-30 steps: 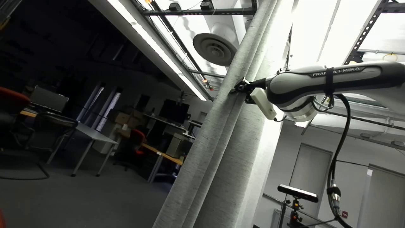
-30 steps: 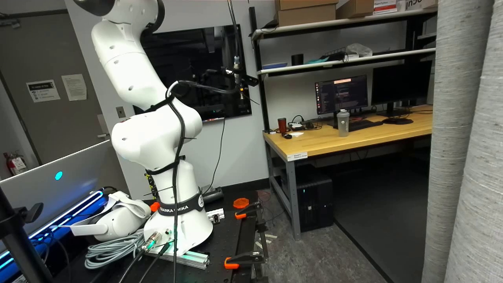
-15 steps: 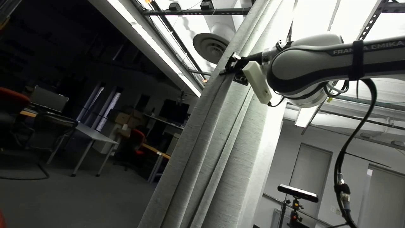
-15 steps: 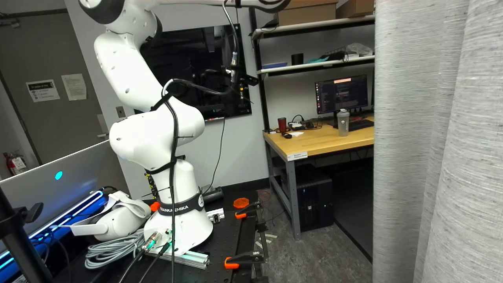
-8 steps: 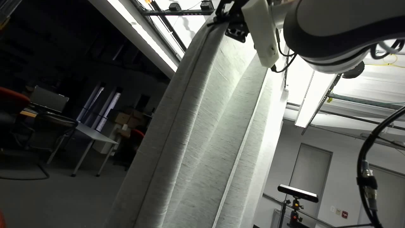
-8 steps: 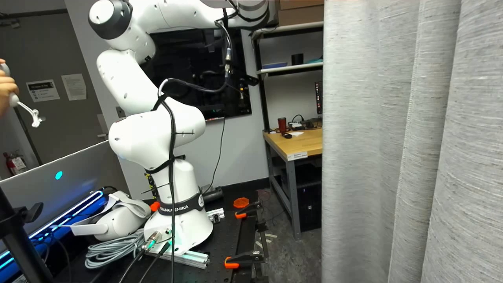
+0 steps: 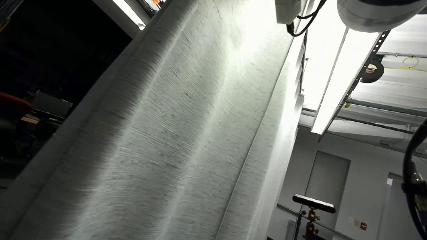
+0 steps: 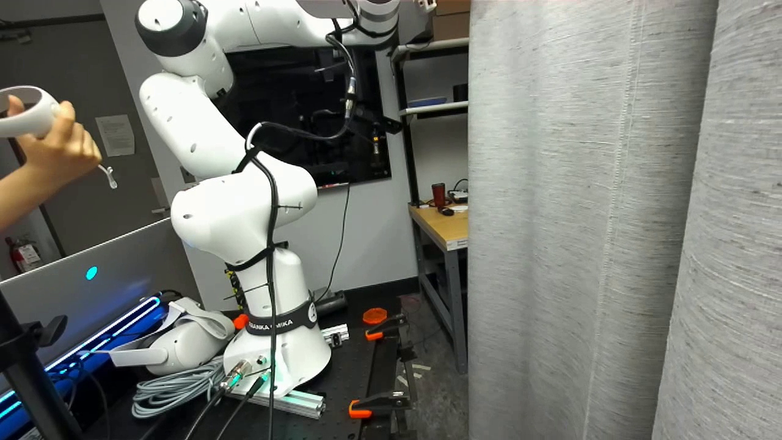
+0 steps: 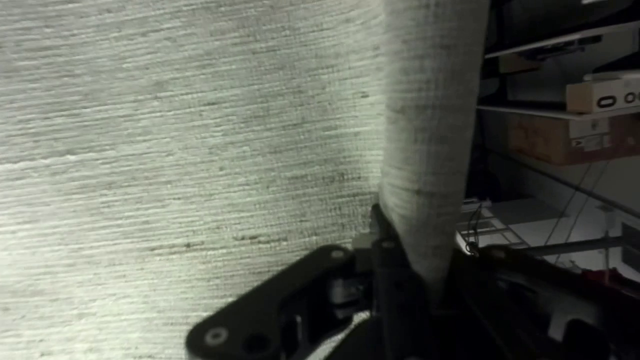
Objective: Close the curtain
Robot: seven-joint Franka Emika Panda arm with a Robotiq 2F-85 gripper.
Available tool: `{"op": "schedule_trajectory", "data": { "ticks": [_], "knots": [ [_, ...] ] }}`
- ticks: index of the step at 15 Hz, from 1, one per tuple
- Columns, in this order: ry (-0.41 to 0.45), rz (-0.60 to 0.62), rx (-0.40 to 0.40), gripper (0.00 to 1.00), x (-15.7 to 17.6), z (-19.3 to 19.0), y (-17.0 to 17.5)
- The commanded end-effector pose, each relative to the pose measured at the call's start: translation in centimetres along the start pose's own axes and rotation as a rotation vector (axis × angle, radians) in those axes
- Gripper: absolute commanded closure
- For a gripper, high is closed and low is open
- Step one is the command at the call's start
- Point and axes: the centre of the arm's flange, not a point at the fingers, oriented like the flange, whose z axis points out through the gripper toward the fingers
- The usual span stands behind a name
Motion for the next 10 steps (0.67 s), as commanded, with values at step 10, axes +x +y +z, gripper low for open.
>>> {"op": "schedule_trajectory", "data": {
  "ticks": [10],
  "knots": [
    [-0.158,0.066,0.419,0.99,-7.1,-0.1,-16.7]
  ]
}}
